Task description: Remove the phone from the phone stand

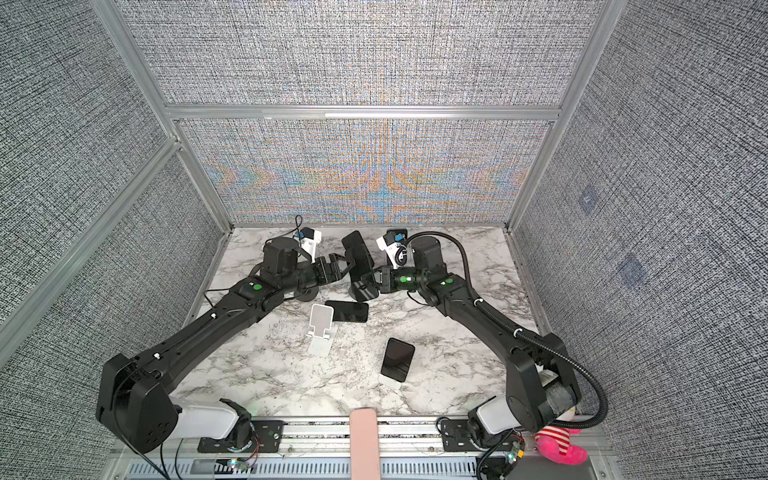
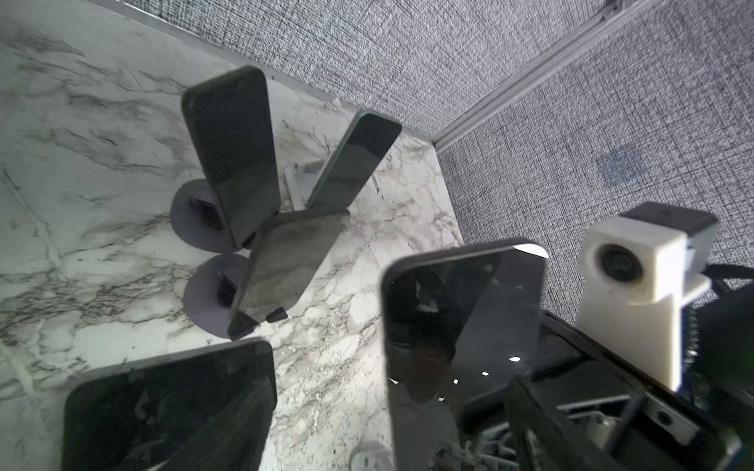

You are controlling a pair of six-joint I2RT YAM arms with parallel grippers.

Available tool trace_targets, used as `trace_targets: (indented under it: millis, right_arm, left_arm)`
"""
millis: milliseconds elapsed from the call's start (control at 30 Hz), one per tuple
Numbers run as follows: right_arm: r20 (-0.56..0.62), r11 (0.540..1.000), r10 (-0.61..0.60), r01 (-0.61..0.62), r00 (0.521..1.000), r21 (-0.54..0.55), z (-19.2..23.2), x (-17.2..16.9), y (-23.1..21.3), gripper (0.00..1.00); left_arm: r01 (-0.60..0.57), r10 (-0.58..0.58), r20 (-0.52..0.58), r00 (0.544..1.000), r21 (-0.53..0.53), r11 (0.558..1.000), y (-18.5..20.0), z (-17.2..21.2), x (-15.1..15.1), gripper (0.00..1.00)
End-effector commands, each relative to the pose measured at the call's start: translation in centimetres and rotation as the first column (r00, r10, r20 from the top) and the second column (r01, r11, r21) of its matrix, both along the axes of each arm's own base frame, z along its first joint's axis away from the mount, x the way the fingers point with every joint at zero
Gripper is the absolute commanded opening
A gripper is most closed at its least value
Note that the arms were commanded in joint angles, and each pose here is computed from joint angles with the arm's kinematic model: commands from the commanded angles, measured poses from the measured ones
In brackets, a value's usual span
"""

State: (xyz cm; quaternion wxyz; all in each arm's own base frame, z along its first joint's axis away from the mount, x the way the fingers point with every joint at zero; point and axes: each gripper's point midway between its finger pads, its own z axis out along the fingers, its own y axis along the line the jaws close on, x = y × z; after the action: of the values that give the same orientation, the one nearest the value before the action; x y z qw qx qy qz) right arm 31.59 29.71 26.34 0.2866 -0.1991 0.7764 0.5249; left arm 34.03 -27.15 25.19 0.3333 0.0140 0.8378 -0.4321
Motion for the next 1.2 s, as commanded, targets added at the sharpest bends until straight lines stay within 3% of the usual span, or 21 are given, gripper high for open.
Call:
trace_targets:
  millis: [0,233,400,533,833,1000,1033,1133,1167]
  right_arm:
    - [-0.006,0.996,0.057,-0.057,0.998,0.073,2.0,-0.8,-0.4,0.00]
    - [-0.025,0.981,0.073,-0.068,0.997,0.181,3.7,-0.6,-1.7,0.00]
    - [-0.033,0.971,0.094,-0.084,0.995,0.222,3.9,-0.3,-1.4,0.00]
    - [-0.038,0.962,0.114,-0.101,0.993,0.252,4.4,-0.2,-1.1,0.00]
    - [-0.089,0.929,0.185,-0.145,0.979,0.340,4.9,0.3,-0.2,0.00]
    - [-0.109,0.939,0.174,-0.132,0.979,0.316,4.1,0.7,-0.1,0.00]
    - [-0.111,0.946,0.162,-0.123,0.980,0.301,4.0,0.8,-0.2,0.02]
    - [-0.082,0.967,0.116,-0.094,0.990,0.235,3.6,1.0,-0.9,0.40]
    - [-0.067,0.974,0.096,-0.080,0.993,0.213,3.7,1.1,-1.3,0.48]
  left_arm:
    - [0.023,-0.011,0.077,0.997,-0.150,0.988,-1.0,2.5,0.6,0.90]
    - [0.150,-0.089,0.176,0.980,-0.377,0.914,-3.4,4.8,0.4,0.92]
    - [0.218,-0.142,0.210,0.967,-0.406,0.888,-5.0,5.8,-0.4,0.91]
    - [0.217,-0.136,0.216,0.967,-0.416,0.883,-5.1,5.9,-0.5,0.62]
    - [0.231,-0.144,0.229,0.963,-0.419,0.878,-5.7,6.7,-0.9,0.13]
    - [0.218,-0.133,0.228,0.964,-0.404,0.888,-5.7,6.7,-0.7,0.00]
    - [0.210,-0.128,0.224,0.966,-0.395,0.895,-5.6,6.6,-0.6,0.00]
    - [0.180,-0.106,0.210,0.972,-0.373,0.910,-5.3,6.4,-0.3,0.00]
    - [0.167,-0.097,0.202,0.975,-0.366,0.915,-5.3,6.2,0.0,0.00]
